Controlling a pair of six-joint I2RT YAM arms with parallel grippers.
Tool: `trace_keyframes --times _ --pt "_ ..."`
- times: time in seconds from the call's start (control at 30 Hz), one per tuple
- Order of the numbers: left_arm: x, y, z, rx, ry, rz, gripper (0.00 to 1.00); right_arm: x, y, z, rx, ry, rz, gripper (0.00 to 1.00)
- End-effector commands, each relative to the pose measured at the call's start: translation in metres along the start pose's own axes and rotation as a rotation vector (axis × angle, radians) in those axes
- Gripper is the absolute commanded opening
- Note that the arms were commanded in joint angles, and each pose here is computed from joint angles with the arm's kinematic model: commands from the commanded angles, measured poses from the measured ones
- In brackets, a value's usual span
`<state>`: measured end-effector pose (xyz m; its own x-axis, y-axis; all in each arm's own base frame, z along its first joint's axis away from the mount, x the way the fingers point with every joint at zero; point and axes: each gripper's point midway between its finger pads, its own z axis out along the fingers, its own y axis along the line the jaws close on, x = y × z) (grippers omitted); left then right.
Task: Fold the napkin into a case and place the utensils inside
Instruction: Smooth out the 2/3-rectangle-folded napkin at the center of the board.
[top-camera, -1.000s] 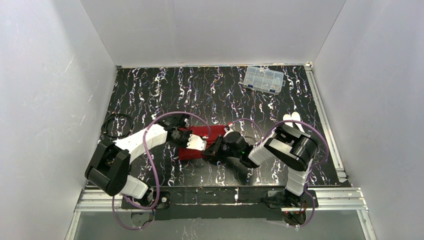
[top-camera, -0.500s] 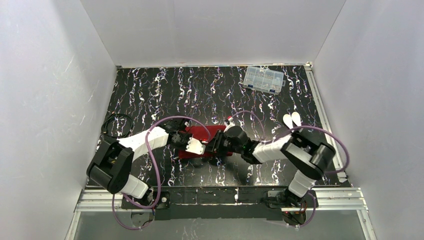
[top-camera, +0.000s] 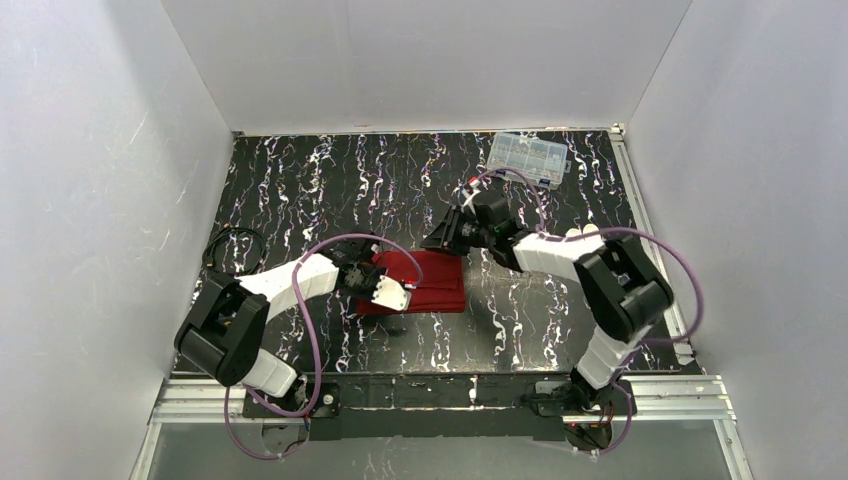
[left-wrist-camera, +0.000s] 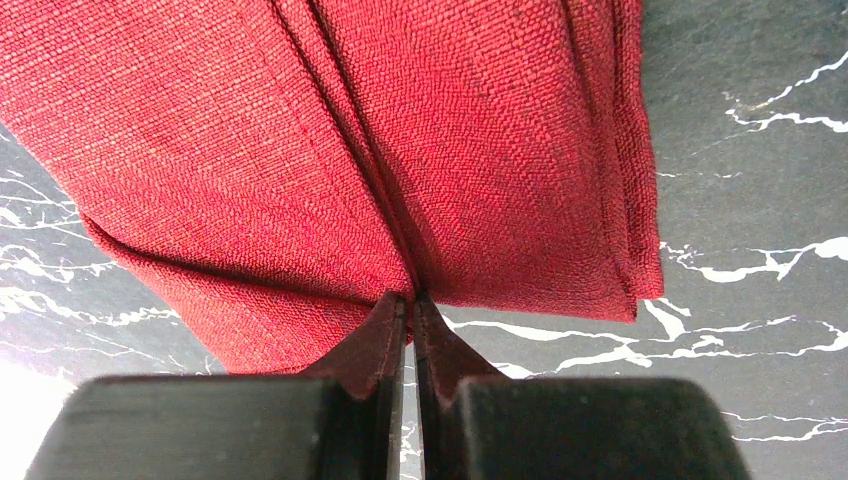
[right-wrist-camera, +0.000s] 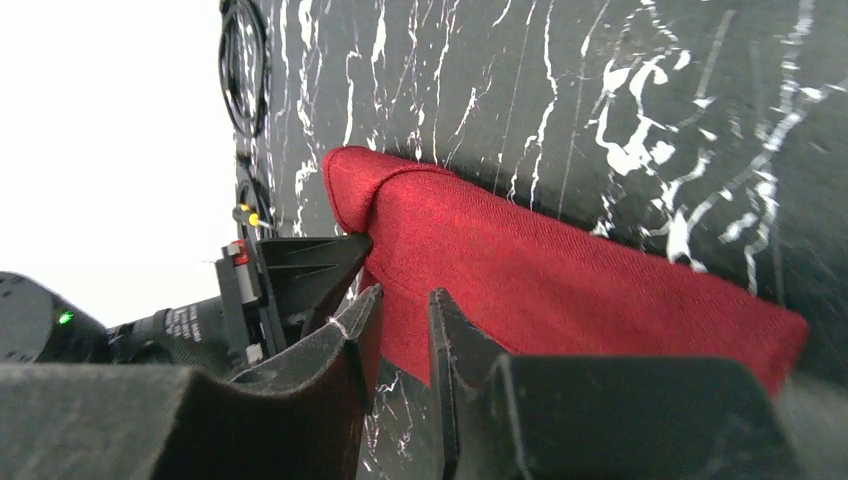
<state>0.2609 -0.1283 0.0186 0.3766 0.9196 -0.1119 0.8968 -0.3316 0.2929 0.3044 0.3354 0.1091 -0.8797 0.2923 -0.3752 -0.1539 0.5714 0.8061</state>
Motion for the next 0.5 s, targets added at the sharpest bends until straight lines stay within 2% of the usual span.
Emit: trace_keyframes --times 0.0,0.1,0.47 --pt "0.004 -0.031 0.013 0.101 0.007 0.025 0.0 0.023 0.008 0.024 -0.083 0.198 -0.014 0.31" --pt "0.004 -0.033 0.014 0.104 0.003 0.023 0.0 0.03 0.001 0.035 -0.094 0.244 0.011 0.3" --pt "0.004 -0.033 0.009 0.108 0.005 0.006 0.0 0.05 -0.066 0.051 -0.001 0.277 0.159 0.27"
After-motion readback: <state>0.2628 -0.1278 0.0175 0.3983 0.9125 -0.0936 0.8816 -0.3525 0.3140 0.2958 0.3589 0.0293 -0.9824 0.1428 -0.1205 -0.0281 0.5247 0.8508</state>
